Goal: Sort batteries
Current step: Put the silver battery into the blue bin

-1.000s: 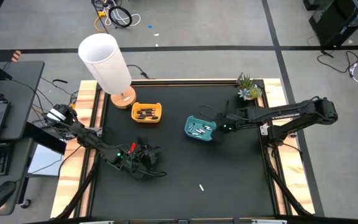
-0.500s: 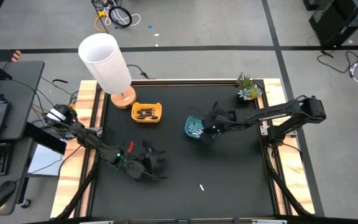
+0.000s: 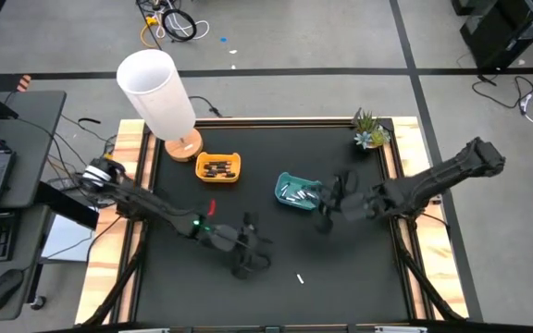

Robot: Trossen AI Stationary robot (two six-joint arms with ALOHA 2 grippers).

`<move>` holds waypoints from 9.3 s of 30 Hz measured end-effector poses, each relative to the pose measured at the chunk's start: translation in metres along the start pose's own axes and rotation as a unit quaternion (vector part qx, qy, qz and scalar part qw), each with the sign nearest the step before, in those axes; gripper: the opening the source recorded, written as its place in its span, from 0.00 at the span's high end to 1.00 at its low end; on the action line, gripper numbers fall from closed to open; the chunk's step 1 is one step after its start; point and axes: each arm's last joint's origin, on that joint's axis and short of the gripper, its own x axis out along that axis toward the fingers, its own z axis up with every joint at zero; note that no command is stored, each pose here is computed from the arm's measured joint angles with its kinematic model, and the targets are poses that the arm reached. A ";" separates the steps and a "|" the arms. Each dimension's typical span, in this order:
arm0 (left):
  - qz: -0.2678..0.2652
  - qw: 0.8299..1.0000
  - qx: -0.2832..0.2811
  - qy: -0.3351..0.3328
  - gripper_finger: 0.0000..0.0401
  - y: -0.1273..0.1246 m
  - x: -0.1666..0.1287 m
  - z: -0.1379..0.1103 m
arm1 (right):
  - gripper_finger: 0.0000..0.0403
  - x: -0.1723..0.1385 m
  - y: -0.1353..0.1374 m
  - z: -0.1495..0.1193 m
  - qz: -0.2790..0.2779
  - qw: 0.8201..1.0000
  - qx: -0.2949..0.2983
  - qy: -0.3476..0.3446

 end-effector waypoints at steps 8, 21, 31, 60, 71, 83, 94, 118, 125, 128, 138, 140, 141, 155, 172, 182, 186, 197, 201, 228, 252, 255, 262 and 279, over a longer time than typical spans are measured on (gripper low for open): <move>-0.079 0.992 0.061 0.077 0.57 -0.007 0.065 0.011 | 0.77 0.013 0.021 -0.060 0.023 0.995 0.042 -0.093; -0.162 0.970 0.111 0.141 0.57 -0.012 0.134 0.019 | 0.77 -0.017 0.031 -0.116 -0.046 0.985 0.044 -0.161; -0.170 0.971 0.081 0.149 0.57 0.012 0.150 0.005 | 0.77 -0.044 0.038 -0.120 -0.071 0.978 0.032 -0.196; -0.108 0.967 0.103 0.204 0.93 0.013 0.147 -0.003 | 0.78 -0.049 0.039 -0.121 -0.091 0.974 0.033 -0.205; 0.028 0.972 0.153 0.176 0.93 0.113 0.081 0.033 | 0.78 -0.053 0.043 -0.138 -0.102 0.972 0.012 -0.211; 0.042 0.993 0.098 0.050 0.98 0.225 0.040 -0.029 | 0.82 -0.044 0.011 -0.152 -0.149 0.967 -0.068 -0.195; -0.004 0.999 0.033 0.019 0.94 0.244 0.031 -0.036 | 0.95 -0.040 -0.059 -0.086 -0.122 0.973 0.016 -0.198; -0.013 0.999 -0.019 -0.035 0.71 0.240 0.032 -0.034 | 0.77 -0.012 -0.099 -0.086 -0.281 0.759 0.274 0.520; -0.039 0.997 -0.034 -0.065 0.71 0.231 0.030 -0.049 | 0.71 -0.013 -0.091 -0.096 -0.326 0.766 0.325 0.448; -0.042 0.997 -0.038 -0.057 0.71 0.227 0.029 -0.057 | 0.71 -0.012 -0.088 -0.097 -0.347 0.766 0.329 0.429; -0.001 0.994 -0.009 -0.108 0.71 0.214 -0.007 -0.052 | 0.71 0.012 -0.074 -0.110 -0.319 0.749 0.312 0.490; 0.007 0.993 -0.005 -0.116 0.71 0.211 -0.016 -0.051 | 0.71 0.014 -0.077 -0.113 -0.282 0.727 0.281 0.560; 0.009 0.993 -0.002 -0.120 0.71 0.210 -0.018 -0.050 | 0.71 0.016 -0.078 -0.114 -0.258 0.716 0.269 0.590; 0.006 0.993 -0.007 -0.115 0.71 0.206 -0.022 -0.054 | 0.66 0.060 -0.106 -0.129 -0.130 0.636 0.039 0.759; 0.021 0.998 0.001 -0.063 0.71 0.205 -0.020 -0.063 | 0.42 0.067 -0.127 -0.083 -0.142 0.720 0.051 0.678; 0.021 0.998 0.001 -0.062 0.71 0.205 -0.020 -0.063 | 0.43 0.027 -0.136 -0.092 -0.128 0.709 0.048 0.692; 0.018 0.998 -0.001 -0.057 0.71 0.204 -0.020 -0.064 | 0.38 0.030 -0.137 -0.110 -0.112 0.698 0.029 0.707; 0.008 0.999 -0.009 -0.033 0.71 0.202 -0.019 -0.069 | 0.24 0.037 -0.135 -0.131 -0.109 0.671 0.032 0.733; 0.006 1.000 -0.001 -0.027 0.71 0.202 -0.019 -0.070 | 0.23 0.038 -0.135 -0.136 -0.110 0.660 0.033 0.743; -0.023 0.997 0.000 -0.074 0.71 0.174 0.087 0.003 | 0.40 -0.023 -0.088 -0.035 -0.270 0.904 0.201 0.263; 0.086 0.992 -0.074 -0.048 0.77 0.123 0.120 -0.036 | 0.59 -0.024 -0.038 -0.115 -0.129 0.716 -0.158 0.668; 0.100 0.989 -0.082 -0.068 0.77 0.113 0.113 -0.042 | 0.60 -0.009 -0.034 -0.124 -0.110 0.651 -0.230 0.715; 0.163 0.981 -0.080 -0.070 0.78 0.083 0.075 -0.046 | 0.60 0.018 -0.027 -0.142 -0.011 0.582 -0.347 0.735; 0.173 0.980 -0.068 -0.064 0.78 0.047 0.052 -0.041 | 0.61 0.030 -0.047 -0.169 0.109 0.503 -0.509 0.690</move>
